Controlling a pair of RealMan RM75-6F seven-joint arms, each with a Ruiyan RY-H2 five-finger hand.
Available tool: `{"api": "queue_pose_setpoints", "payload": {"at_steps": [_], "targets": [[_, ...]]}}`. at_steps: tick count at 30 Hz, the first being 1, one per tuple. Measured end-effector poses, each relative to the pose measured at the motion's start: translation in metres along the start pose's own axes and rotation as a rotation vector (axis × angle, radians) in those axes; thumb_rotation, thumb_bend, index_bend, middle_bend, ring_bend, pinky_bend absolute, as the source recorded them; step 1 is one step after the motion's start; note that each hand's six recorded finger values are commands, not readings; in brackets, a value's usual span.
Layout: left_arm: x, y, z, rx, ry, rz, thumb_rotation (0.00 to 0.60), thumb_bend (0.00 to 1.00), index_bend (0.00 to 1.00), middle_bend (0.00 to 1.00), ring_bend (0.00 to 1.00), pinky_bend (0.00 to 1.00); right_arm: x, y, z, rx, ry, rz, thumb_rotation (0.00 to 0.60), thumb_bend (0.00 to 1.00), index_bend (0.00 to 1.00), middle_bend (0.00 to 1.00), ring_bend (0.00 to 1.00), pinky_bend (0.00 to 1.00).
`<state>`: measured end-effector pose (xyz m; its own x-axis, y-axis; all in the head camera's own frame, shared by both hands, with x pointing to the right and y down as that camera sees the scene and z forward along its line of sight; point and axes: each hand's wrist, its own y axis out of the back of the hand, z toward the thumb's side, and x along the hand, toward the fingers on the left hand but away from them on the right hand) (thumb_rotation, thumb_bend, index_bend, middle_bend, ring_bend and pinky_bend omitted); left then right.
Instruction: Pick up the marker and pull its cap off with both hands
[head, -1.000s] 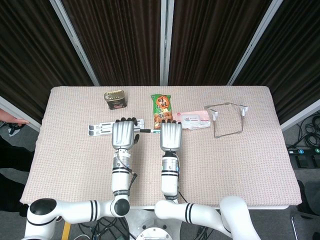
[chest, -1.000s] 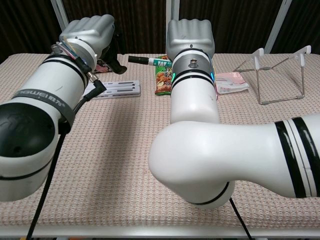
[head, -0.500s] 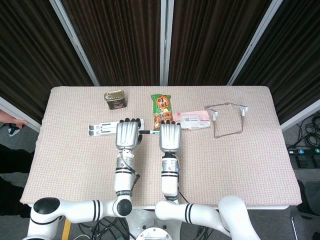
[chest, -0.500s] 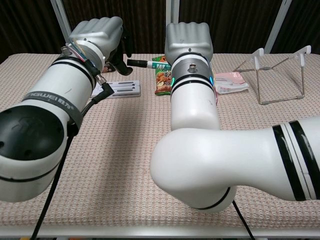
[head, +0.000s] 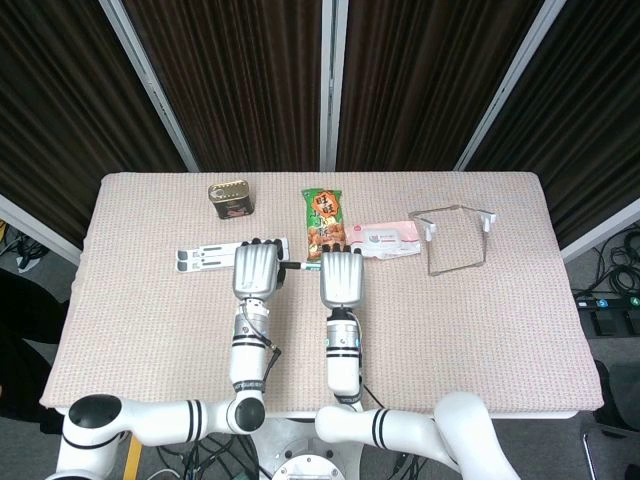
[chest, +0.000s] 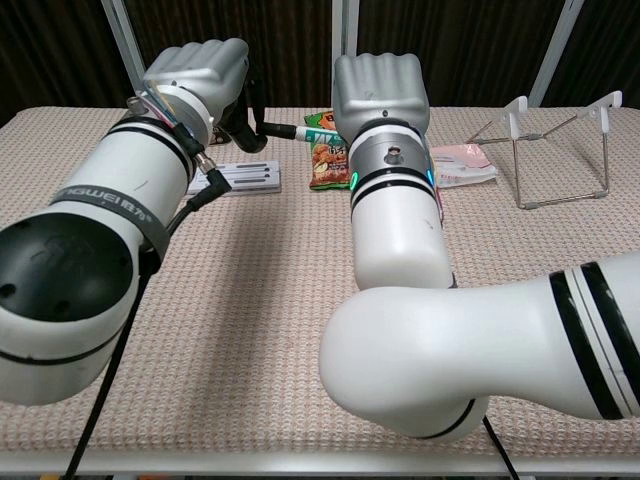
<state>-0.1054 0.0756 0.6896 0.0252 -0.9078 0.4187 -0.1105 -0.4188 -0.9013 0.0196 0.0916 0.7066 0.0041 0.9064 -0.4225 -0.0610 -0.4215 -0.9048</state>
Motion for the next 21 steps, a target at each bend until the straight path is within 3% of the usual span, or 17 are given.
{"api": "queue_pose_setpoints", "payload": {"at_steps": [14,21], "targets": [[-0.002,-0.001,0.002,-0.012,-0.027,-0.012,0.6,0.38,0.64,0.65,0.54,0.59,0.0,-0.002,-0.005,0.014,-0.01,-0.007,0.6,0.33,0.62,0.62,0.53,0.59],[-0.002,0.005,-0.016,-0.065,-0.054,-0.018,0.6,0.39,0.68,0.7,0.59,0.63,0.0,-0.002,-0.018,0.031,-0.027,-0.036,0.6,0.33,0.63,0.62,0.53,0.59]]}}
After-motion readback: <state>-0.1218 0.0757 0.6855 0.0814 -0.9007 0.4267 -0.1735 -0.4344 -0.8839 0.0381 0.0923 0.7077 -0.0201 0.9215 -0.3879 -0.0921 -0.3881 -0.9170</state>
